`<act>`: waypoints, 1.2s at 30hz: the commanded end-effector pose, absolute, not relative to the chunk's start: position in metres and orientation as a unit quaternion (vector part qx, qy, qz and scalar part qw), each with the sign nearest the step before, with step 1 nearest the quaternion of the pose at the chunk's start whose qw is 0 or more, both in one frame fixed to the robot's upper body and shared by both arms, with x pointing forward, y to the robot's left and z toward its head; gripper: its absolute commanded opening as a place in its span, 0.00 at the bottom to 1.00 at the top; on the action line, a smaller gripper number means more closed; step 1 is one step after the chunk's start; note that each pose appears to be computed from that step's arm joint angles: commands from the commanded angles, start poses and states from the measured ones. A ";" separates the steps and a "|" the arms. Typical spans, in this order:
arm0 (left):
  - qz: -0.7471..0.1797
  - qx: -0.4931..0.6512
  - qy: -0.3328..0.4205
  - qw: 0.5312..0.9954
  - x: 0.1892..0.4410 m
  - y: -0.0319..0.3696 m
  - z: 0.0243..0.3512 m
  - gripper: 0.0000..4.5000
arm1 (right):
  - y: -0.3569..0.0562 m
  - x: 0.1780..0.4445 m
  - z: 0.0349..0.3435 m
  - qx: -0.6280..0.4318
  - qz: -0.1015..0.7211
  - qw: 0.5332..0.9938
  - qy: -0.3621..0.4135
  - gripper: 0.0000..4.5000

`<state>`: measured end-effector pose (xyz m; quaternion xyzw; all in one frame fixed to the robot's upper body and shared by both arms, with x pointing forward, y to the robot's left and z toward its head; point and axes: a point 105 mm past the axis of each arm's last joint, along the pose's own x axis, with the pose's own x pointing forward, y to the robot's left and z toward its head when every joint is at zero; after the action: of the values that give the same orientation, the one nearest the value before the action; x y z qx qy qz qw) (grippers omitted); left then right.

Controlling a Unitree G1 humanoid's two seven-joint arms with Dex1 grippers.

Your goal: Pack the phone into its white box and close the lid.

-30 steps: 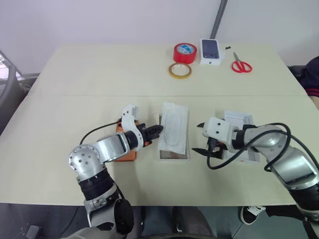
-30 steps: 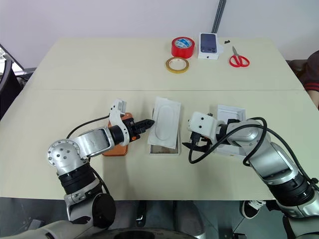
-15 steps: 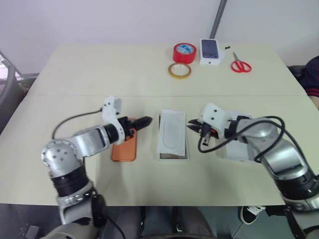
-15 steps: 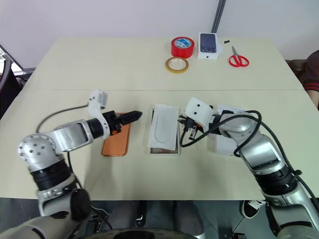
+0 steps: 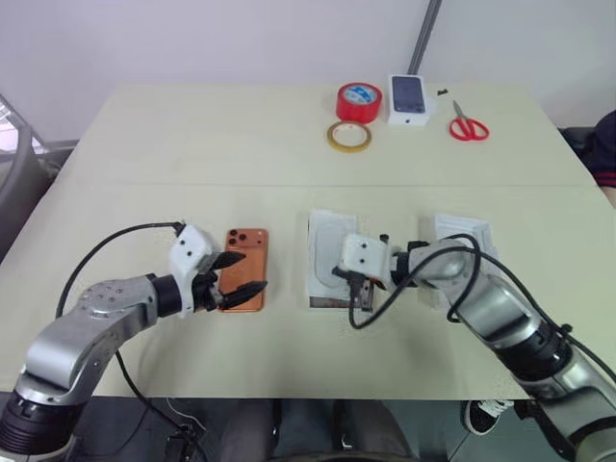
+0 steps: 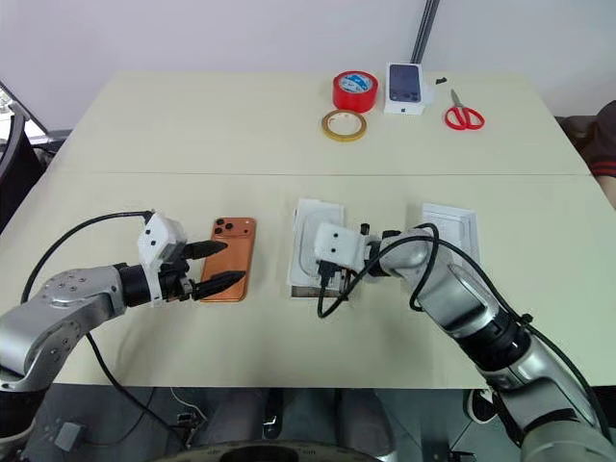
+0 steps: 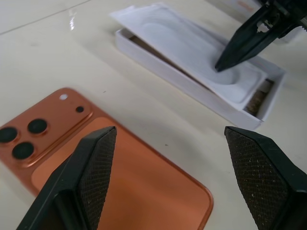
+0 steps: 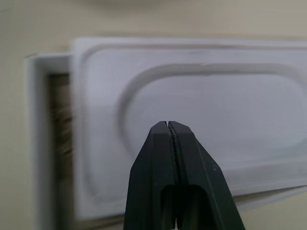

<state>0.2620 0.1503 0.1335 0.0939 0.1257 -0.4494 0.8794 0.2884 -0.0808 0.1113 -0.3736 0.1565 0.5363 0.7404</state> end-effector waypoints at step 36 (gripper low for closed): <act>-0.282 -0.156 0.364 0.874 0.269 0.160 0.097 1.00 | 0.027 0.318 0.106 -0.412 0.536 0.726 0.122 0.00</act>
<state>0.2833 0.1741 0.1112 -0.1524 0.3211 -0.2545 0.8994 0.3179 0.0205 0.1031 -0.3944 0.1366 0.5359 0.7339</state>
